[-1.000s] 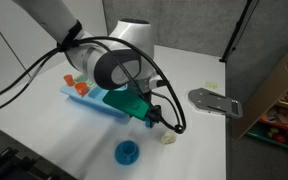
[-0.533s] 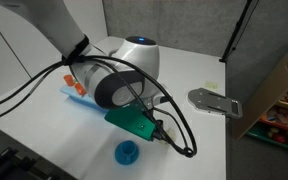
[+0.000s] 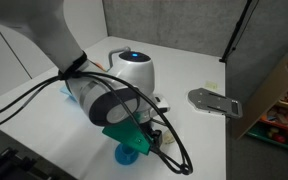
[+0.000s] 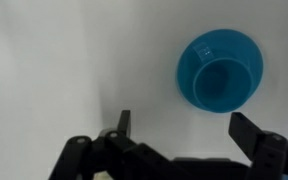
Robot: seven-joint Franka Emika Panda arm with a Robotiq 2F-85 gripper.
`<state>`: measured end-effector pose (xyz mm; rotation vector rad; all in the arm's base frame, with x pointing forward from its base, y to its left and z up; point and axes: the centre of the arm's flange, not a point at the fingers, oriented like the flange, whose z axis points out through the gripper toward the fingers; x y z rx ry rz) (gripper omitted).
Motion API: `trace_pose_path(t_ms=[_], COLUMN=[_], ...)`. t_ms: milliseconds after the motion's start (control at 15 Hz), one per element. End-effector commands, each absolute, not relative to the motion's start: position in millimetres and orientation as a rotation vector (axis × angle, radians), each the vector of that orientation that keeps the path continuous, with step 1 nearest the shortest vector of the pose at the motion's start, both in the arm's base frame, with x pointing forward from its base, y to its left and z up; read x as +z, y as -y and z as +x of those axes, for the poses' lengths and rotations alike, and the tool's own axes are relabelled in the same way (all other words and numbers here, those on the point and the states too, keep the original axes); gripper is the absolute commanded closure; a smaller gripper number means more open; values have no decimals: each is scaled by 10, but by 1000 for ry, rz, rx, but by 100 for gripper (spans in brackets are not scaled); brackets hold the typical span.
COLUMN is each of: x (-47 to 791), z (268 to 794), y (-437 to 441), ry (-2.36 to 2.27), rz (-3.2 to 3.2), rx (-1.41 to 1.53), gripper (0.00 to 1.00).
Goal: Move the blue cup from the plate to inside the orange cup
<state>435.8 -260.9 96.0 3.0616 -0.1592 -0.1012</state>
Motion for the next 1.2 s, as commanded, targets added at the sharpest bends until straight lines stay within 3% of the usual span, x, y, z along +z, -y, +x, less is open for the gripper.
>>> trace_pose_path(t_ms=[0, 800, 933, 1000, 1133], x=[829, 545, 514, 504, 498], z=[4330, 4342, 4357, 4364, 4372], y=[2636, 2588, 2569, 2561, 2543], ry=[134, 92, 81, 76, 66], rz=[3040, 3017, 3015, 3016, 3021], rx=[-108, -190, -193, -193, -189], gripper=[0, 0, 13, 30, 39])
